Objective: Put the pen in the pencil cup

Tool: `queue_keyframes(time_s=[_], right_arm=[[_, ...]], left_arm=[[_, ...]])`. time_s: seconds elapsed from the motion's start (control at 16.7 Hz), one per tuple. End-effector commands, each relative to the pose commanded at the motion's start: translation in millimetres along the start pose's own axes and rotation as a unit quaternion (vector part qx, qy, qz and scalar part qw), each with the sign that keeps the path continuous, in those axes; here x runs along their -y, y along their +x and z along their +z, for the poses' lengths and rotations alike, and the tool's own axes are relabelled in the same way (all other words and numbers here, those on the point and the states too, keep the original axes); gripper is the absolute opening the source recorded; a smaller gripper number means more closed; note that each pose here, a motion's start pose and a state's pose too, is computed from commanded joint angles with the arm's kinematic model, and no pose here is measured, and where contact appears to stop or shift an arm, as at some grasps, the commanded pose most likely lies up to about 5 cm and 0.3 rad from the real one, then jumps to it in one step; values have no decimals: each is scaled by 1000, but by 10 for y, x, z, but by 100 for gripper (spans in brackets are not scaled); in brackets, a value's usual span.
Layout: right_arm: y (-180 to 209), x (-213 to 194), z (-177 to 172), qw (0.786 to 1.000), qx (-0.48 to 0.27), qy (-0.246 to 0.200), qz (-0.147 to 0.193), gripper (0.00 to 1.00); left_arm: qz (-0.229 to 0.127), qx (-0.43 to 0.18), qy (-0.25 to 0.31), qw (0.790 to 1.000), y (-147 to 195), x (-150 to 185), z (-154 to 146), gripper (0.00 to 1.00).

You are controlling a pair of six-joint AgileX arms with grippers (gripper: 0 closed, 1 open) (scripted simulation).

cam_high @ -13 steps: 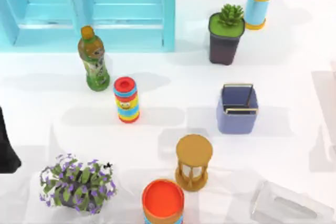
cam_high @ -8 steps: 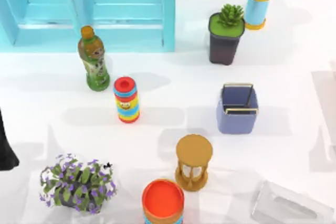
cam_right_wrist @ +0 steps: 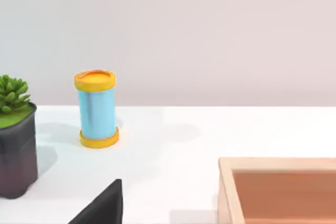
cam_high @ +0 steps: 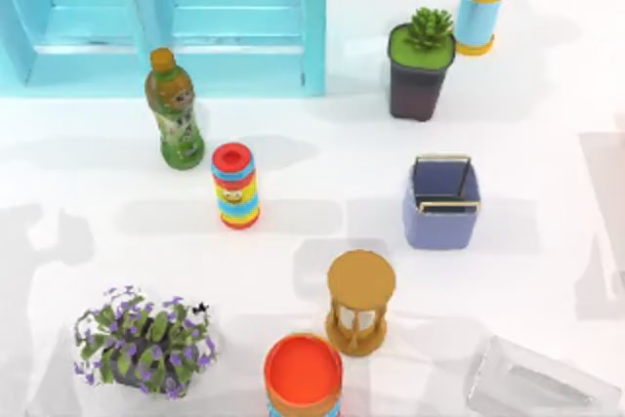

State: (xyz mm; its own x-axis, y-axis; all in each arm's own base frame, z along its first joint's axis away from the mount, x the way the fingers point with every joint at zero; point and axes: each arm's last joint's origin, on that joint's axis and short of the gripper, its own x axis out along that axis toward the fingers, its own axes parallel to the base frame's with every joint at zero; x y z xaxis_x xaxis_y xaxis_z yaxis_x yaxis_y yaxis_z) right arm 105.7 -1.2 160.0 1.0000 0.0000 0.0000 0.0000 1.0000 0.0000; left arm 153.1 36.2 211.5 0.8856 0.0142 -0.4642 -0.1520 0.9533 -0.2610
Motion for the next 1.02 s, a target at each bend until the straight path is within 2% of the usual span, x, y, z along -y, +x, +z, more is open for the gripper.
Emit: queue_keyframes(time_s=[0.18,0.3,0.66,0.84,1.02], right_arm=[[0,0,0,1000,0,0,0,100],[0,0,0,1000,0,0,0,100],[0,0,0,1000,0,0,0,100],[0,0,0,1000,0,0,0,100],[0,0,0,1000,0,0,0,100]], left_arm=[[21,-91,-98,991,312,-245,309,100],[34,-145,-170,974,558,-491,444,100],[62,-254,-367,893,1115,-1310,460,100],[69,-277,-423,860,1219,-1554,393,100],[70,-281,-435,852,1238,-1606,374,100]])
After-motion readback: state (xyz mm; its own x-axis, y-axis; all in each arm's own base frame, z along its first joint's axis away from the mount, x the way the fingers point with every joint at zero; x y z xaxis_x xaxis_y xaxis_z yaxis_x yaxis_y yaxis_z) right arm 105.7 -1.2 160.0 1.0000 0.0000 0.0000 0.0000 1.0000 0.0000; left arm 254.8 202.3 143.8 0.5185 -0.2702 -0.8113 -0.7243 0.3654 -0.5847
